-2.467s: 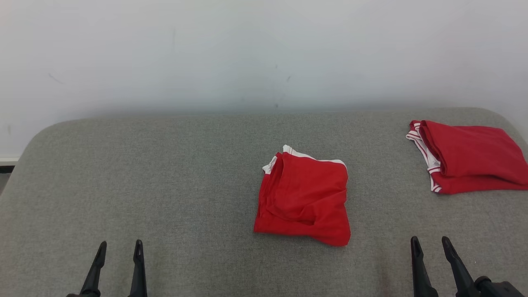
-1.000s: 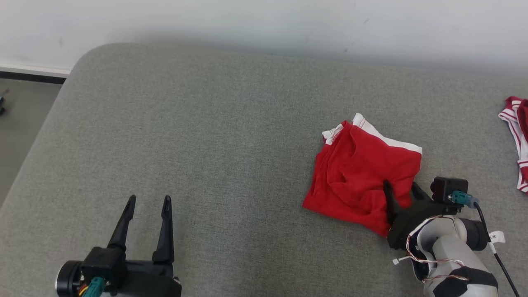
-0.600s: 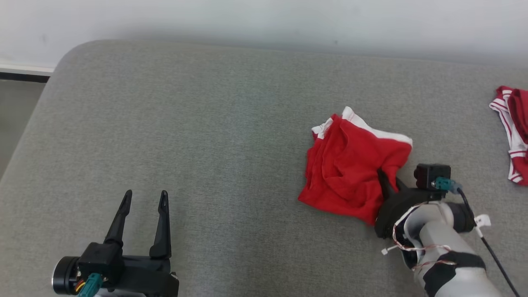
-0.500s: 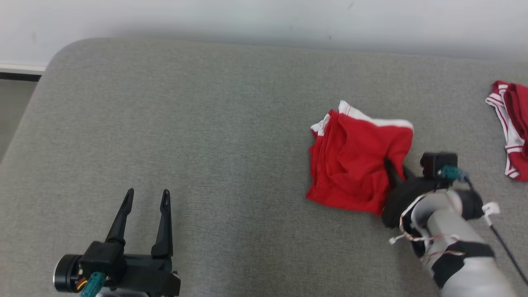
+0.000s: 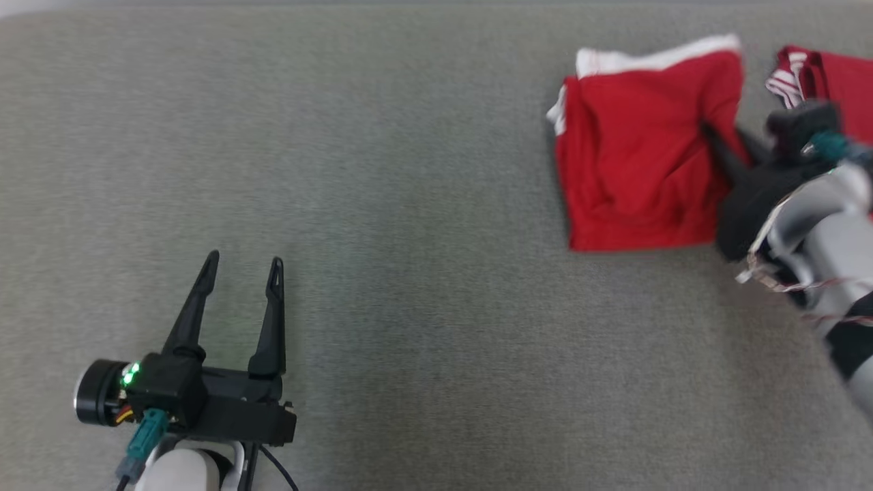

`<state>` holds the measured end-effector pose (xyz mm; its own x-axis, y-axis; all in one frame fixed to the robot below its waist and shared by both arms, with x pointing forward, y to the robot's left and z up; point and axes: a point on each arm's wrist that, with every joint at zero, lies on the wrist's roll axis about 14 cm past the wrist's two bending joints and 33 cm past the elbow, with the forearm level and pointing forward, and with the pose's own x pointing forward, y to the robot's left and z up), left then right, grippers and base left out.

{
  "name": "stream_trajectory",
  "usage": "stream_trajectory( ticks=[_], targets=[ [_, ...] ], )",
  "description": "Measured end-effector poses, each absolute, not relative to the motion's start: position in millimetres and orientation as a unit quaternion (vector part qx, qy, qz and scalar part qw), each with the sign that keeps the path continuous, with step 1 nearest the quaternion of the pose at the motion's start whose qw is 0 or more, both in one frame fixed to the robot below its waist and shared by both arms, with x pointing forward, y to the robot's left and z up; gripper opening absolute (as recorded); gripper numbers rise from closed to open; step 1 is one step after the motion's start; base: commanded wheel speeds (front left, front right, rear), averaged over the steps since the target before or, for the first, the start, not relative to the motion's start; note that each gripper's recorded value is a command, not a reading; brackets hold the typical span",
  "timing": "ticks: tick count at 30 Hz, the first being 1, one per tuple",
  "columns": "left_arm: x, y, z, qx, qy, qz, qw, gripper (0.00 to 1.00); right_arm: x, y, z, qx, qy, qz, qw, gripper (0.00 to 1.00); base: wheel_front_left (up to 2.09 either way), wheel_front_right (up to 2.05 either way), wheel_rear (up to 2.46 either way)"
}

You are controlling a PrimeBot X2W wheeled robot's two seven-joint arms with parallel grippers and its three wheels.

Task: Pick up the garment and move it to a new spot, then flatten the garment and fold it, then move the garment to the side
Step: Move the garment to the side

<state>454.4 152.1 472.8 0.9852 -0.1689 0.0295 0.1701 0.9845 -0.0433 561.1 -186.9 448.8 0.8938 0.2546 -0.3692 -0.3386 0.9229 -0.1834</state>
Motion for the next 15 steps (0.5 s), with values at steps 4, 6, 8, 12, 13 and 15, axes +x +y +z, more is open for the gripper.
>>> stream_trajectory(
  ticks=[4, 6, 8, 12, 13, 15],
  targets=[
    [467.9, 137.2, 460.9, -0.020, -0.006, -0.111, 0.994, 1.00, 571.1, -227.8, 463.3, -0.146, 0.166, 0.127, 0.967, 0.00, 0.00, 0.00, 0.00],
    [474.5, 130.6, 455.7, -0.019, -0.005, -0.123, 0.992, 1.00, 574.1, -249.1, 469.2, -0.159, 0.166, 0.112, 0.967, 0.00, 0.00, 0.00, 0.00],
    [479.8, 123.0, 449.9, -0.019, -0.002, -0.134, 0.991, 1.00, 575.7, -269.7, 473.3, -0.173, 0.170, 0.096, 0.965, 0.00, 0.00, 0.00, 0.00],
    [489.1, 110.4, 440.9, -0.020, -0.002, -0.152, 0.988, 1.00, 574.6, -306.5, 476.3, -0.194, 0.185, 0.065, 0.961, 0.00, 0.00, 0.00, 0.00],
    [490.9, 106.8, 439.1, -0.020, -0.003, -0.156, 0.987, 1.00, 573.6, -316.2, 476.4, -0.200, 0.191, 0.057, 0.959, 0.00, 0.00, 0.00, 0.00],
    [494.1, 101.4, 436.3, -0.022, -0.004, -0.163, 0.986, 1.00, 571.0, -334.8, 475.1, -0.212, 0.204, 0.040, 0.955, 0.00, 0.00, 0.00, 0.00]
  ],
)
